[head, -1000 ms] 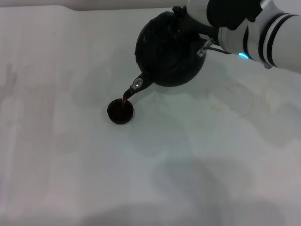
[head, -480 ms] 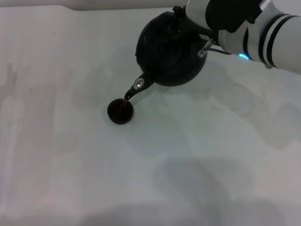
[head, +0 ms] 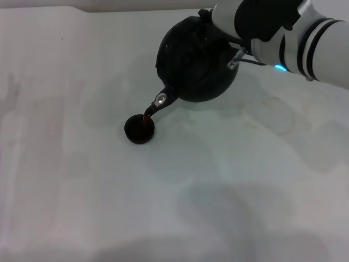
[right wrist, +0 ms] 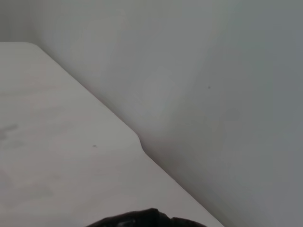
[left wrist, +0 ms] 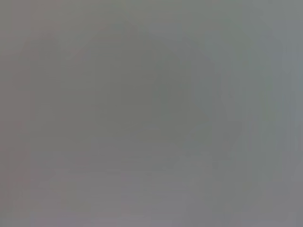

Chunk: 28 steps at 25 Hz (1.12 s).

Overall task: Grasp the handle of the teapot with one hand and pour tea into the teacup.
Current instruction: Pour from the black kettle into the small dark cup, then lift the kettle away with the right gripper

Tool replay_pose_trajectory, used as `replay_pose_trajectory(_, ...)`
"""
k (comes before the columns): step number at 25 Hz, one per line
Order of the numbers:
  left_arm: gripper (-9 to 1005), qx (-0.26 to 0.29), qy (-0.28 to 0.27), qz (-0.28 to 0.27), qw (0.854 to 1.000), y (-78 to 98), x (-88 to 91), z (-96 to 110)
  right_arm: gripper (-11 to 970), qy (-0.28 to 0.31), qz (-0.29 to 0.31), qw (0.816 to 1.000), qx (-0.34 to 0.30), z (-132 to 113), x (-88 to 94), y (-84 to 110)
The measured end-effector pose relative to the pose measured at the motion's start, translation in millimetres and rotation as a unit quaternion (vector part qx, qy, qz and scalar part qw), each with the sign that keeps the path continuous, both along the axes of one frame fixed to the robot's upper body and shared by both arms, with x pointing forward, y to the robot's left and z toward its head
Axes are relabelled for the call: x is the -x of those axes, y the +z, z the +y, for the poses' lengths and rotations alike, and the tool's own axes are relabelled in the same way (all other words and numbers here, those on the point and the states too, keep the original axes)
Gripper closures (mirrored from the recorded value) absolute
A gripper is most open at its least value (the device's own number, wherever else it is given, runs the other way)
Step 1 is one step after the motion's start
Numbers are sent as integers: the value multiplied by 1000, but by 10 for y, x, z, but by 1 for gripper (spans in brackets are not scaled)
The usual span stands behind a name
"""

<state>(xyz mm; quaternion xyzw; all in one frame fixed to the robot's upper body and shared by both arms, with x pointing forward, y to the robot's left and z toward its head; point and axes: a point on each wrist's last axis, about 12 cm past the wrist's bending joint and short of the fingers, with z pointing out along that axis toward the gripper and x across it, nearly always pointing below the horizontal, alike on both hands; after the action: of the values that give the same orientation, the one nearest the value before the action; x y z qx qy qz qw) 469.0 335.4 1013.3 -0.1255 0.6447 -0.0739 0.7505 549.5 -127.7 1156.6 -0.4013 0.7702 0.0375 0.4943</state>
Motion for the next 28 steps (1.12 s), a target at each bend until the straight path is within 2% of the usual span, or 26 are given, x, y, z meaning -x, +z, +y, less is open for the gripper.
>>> replay_pose_trajectory(28, 134, 4, -1, -3, 1000, 4, -2, -19, 752, -21, 25, 999, -21, -24, -1, -41)
